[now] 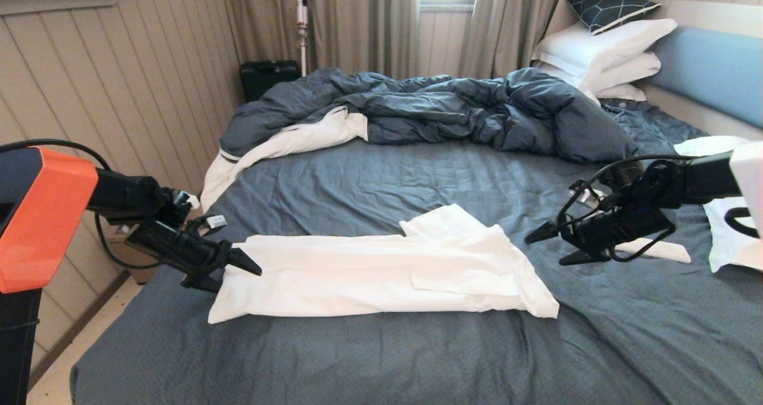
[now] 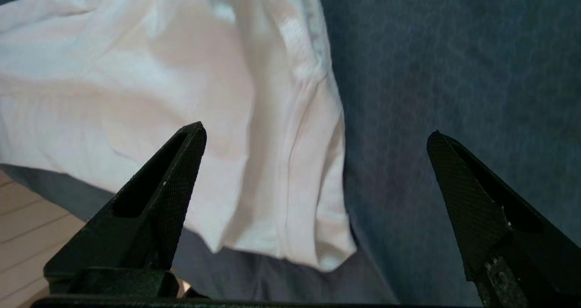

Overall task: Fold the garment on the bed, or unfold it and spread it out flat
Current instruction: Fold the white T-shirt

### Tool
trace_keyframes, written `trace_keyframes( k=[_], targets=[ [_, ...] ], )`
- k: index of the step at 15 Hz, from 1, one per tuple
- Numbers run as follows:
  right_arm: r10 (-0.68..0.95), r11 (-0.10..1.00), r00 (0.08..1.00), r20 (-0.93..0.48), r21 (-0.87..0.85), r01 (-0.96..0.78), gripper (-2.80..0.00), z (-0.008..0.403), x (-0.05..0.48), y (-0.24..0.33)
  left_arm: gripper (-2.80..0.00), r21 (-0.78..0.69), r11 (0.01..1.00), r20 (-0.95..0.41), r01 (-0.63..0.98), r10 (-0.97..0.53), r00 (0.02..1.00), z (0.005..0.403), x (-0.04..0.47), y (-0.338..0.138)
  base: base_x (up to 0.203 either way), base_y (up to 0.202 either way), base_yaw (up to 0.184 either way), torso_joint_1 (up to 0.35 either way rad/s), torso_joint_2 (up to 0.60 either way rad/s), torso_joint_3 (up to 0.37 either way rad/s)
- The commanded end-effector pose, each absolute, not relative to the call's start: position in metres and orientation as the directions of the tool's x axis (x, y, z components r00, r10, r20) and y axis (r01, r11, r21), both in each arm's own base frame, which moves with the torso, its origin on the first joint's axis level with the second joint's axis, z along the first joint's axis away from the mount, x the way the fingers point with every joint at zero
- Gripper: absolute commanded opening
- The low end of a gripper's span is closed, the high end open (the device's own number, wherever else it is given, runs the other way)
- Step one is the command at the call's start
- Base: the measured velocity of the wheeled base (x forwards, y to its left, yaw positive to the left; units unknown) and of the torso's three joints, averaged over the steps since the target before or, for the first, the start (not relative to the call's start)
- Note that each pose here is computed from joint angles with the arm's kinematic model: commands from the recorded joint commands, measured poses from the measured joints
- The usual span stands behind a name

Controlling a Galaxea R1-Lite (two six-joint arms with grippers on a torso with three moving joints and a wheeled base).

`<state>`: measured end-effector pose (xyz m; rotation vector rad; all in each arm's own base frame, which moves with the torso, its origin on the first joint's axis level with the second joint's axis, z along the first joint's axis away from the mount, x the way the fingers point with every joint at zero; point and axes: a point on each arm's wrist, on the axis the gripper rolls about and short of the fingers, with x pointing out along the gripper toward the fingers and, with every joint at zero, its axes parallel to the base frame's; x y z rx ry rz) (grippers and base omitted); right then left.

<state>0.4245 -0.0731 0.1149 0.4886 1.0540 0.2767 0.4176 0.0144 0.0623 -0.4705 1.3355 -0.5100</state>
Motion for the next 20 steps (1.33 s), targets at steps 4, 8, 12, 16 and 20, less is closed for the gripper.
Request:
trace_keyframes(
  k=[4,8,12,16,20],
  targets=[
    [0.468,0.856,0.415,-0.78,0.518,0.007,0.0,0.078,0.445,-0.062,0.0,-0.596,0.799,-0.784,0.078,-0.6,0.161,0.063,0.419,0.015,0.0,0.0,0.0,0.0,0.0,0.0],
    [0.488,0.855,0.382,-0.784,0.519,-0.028,0.0,0.065,0.454,-0.042,0.0,-0.596,0.799,-0.784,0.077,-0.6,0.162,0.064,0.419,0.015,0.0,0.0,0.0,0.0,0.0,0.0],
    [0.504,0.852,0.362,-0.784,0.521,-0.057,0.0,0.063,0.458,-0.023,0.0,-0.598,0.798,-0.783,0.073,-0.601,0.162,0.064,0.419,0.015,0.0,0.0,0.0,0.0,0.0,0.0],
    [0.509,0.85,0.357,-0.783,0.523,-0.062,0.0,0.066,0.457,-0.018,0.0,-0.598,0.798,-0.783,0.073,-0.601,0.162,0.064,0.419,0.015,0.0,0.0,0.0,0.0,0.0,0.0],
    [0.517,0.848,0.337,-0.787,0.524,-0.075,0.0,0.062,0.456,-0.008,0.0,-0.598,0.798,-0.783,0.071,-0.601,0.162,0.064,0.419,0.015,0.0,0.0,0.0,0.0,0.0,0.0]
  ],
)
